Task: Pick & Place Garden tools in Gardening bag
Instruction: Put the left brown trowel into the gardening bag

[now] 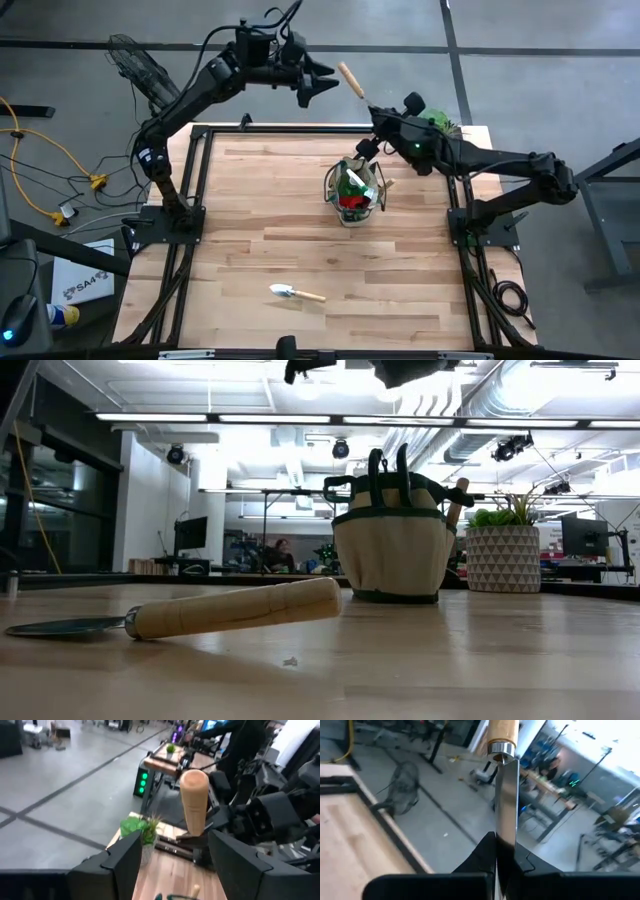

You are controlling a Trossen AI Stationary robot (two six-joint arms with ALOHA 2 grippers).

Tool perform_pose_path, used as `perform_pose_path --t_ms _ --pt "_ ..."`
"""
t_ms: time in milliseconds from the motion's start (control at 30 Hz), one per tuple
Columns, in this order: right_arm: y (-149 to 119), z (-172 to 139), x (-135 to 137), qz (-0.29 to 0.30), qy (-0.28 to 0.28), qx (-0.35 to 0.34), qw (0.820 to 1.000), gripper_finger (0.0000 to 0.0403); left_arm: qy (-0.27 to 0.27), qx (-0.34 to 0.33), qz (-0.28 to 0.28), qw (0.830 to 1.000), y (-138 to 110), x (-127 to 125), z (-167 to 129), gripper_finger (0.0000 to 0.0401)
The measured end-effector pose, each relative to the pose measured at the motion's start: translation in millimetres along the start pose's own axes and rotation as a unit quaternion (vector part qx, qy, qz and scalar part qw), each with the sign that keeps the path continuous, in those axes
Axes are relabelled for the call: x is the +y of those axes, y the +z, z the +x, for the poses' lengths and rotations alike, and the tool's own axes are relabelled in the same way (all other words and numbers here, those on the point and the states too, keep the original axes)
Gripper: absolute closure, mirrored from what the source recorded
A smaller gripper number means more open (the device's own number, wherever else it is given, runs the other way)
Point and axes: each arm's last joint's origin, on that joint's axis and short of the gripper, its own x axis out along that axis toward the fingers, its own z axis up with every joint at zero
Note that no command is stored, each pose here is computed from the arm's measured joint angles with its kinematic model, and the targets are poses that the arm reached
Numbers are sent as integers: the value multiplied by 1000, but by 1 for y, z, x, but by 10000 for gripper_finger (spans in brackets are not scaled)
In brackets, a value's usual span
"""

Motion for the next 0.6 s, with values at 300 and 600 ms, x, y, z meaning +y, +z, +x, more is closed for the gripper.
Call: perform_pose_path --t_ms 300,600 --pt "8 -2 -3 13 -33 -24 999 400 -46 -67 40 996 12 -20 6 181" --pt "14 -6 -1 6 -38 -42 998 400 -17 -116 50 992 18 -36 10 181"
